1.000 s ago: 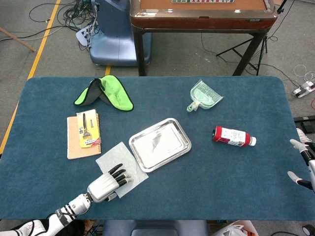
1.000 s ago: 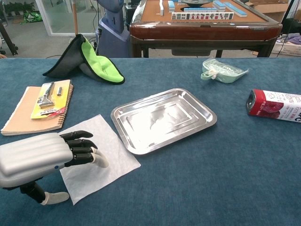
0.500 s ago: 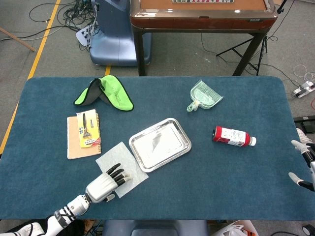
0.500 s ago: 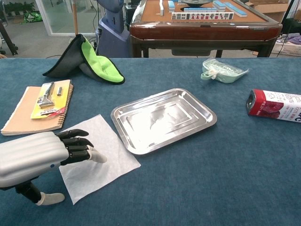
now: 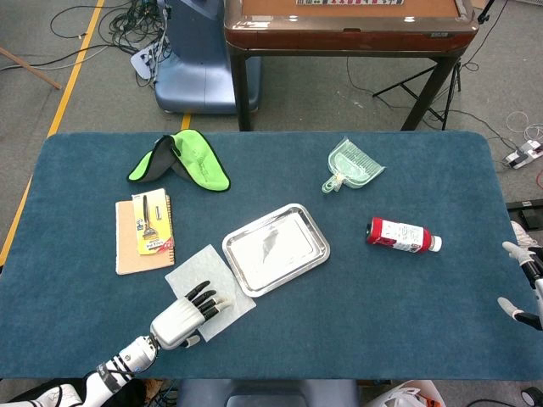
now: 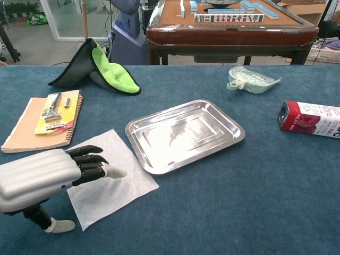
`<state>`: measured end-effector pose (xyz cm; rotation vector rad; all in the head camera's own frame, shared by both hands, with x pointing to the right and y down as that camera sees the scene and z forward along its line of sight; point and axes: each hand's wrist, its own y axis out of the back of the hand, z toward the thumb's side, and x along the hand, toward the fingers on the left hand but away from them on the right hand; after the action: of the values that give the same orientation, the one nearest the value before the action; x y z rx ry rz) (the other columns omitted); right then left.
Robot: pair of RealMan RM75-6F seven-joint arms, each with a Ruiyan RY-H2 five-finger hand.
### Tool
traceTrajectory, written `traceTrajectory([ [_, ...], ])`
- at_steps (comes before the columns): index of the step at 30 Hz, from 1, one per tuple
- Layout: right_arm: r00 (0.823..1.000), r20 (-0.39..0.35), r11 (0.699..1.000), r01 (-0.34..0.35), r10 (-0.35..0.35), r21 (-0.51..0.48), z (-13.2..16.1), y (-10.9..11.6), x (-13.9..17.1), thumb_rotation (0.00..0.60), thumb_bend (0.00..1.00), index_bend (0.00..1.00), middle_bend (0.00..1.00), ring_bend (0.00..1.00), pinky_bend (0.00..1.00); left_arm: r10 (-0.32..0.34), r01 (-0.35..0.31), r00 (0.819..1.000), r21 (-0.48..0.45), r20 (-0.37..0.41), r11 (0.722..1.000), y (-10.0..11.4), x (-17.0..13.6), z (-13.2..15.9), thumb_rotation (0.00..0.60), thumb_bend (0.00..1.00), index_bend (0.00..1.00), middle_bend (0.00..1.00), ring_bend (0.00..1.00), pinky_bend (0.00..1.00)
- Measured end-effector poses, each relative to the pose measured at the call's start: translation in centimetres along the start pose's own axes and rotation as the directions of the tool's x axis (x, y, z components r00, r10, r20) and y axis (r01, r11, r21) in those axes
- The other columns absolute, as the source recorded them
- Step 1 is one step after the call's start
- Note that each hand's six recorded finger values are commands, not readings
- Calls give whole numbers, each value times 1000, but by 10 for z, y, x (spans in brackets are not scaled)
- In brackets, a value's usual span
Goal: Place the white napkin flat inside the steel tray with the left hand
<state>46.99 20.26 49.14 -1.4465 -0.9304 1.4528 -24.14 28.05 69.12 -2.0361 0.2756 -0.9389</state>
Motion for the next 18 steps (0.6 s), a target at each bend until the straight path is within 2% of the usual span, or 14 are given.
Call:
traceTrajectory([
  [8,1000,7,1000,-3,3,3,-1,0,0,600,85,210,313,200,253,44,-44,999,-14,-7,999,5,7,1,600,134,108,177,117,0],
  [18,1000,12,1000,-5,5,6,-2,-1,0,600,85,210,313,201,253,59,-60,998,-37,-16,998,8,12,2,600,134,141,177,119,0],
])
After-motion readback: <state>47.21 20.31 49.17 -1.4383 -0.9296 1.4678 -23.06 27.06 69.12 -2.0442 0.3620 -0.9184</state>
